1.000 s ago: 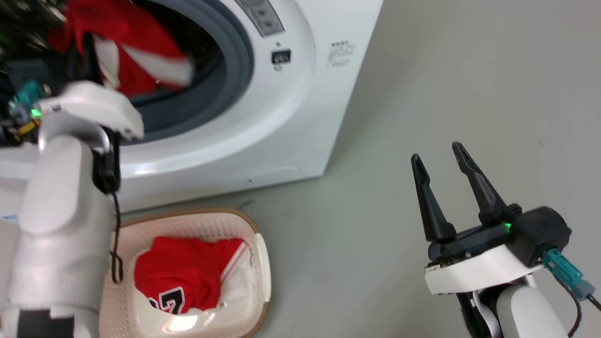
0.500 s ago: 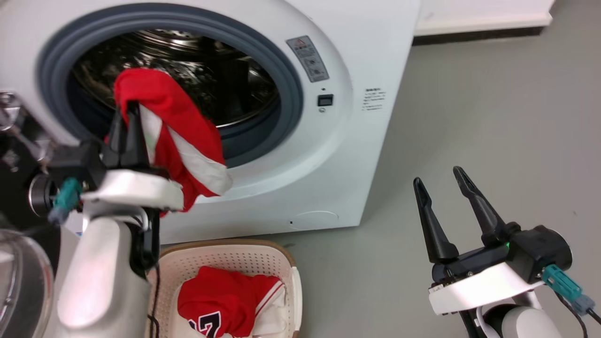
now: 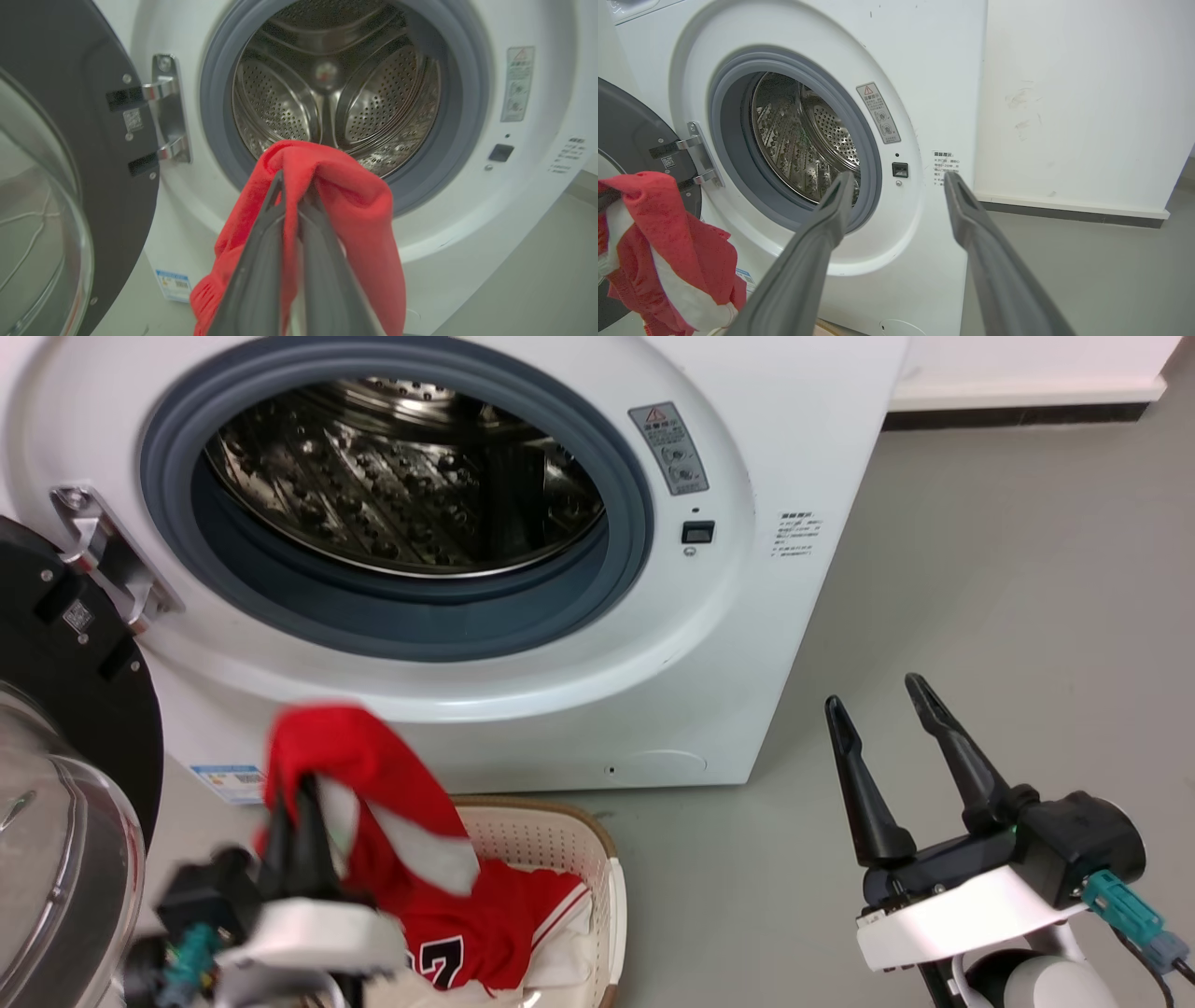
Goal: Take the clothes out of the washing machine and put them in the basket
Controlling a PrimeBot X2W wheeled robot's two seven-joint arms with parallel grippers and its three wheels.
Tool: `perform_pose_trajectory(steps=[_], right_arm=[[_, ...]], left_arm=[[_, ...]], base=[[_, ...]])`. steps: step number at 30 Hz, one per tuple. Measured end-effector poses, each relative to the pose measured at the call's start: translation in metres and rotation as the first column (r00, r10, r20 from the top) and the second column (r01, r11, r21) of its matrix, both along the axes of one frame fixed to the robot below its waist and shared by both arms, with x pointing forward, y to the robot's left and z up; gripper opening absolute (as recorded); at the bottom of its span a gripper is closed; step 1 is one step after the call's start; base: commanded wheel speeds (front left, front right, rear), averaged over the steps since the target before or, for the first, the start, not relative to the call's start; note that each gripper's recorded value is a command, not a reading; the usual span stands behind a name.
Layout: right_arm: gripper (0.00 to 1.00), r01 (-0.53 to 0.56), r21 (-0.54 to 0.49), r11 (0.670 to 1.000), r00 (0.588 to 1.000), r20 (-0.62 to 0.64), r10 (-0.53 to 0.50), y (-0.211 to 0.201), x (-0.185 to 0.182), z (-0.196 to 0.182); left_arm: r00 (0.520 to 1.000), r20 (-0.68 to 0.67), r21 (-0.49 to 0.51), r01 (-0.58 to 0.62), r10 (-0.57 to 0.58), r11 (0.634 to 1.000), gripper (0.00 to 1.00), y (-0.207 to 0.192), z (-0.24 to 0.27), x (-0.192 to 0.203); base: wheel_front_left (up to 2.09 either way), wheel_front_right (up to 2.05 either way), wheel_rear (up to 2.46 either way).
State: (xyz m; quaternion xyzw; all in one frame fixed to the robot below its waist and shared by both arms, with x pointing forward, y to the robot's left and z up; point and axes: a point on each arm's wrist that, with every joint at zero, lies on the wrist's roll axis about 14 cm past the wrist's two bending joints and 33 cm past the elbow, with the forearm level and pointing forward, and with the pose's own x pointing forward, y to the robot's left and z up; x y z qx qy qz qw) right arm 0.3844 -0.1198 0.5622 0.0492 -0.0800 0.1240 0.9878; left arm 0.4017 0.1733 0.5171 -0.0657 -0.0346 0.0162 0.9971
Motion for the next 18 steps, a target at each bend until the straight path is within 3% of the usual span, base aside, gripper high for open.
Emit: perform_pose_trajectory(steps=[4,9,12,18], right_arm=[[1.00,-0.008,-0.001,1.000,1.000,-0.020,0.008,0.003,0.009,-0.007],[1.00,-0.023,-0.007,1.000,0.998,-0.054,0.023,0.008,0.026,-0.022],[1.00,-0.030,-0.012,0.999,0.997,-0.068,0.029,0.010,0.034,-0.029],[1.00,-0.048,-0.014,0.999,0.993,-0.110,0.046,0.015,0.061,-0.055]], left_arm=[[0.975,-0.221,-0.060,-0.015,0.001,0.998,0.00,-0.004,-0.073,-0.016],[0.894,-0.447,-0.099,-0.020,-0.027,0.995,0.00,-0.016,-0.153,-0.031],[0.864,-0.502,-0.111,-0.017,-0.042,0.994,0.00,-0.021,-0.176,-0.027],[0.757,-0.645,-0.109,0.045,-0.105,0.993,0.00,-0.043,-0.235,-0.015]], base=[[0.00,0.00,0.00],[0.00,0.00,0.00],[0.00,0.00,0.00],[0.00,0.00,0.00]])
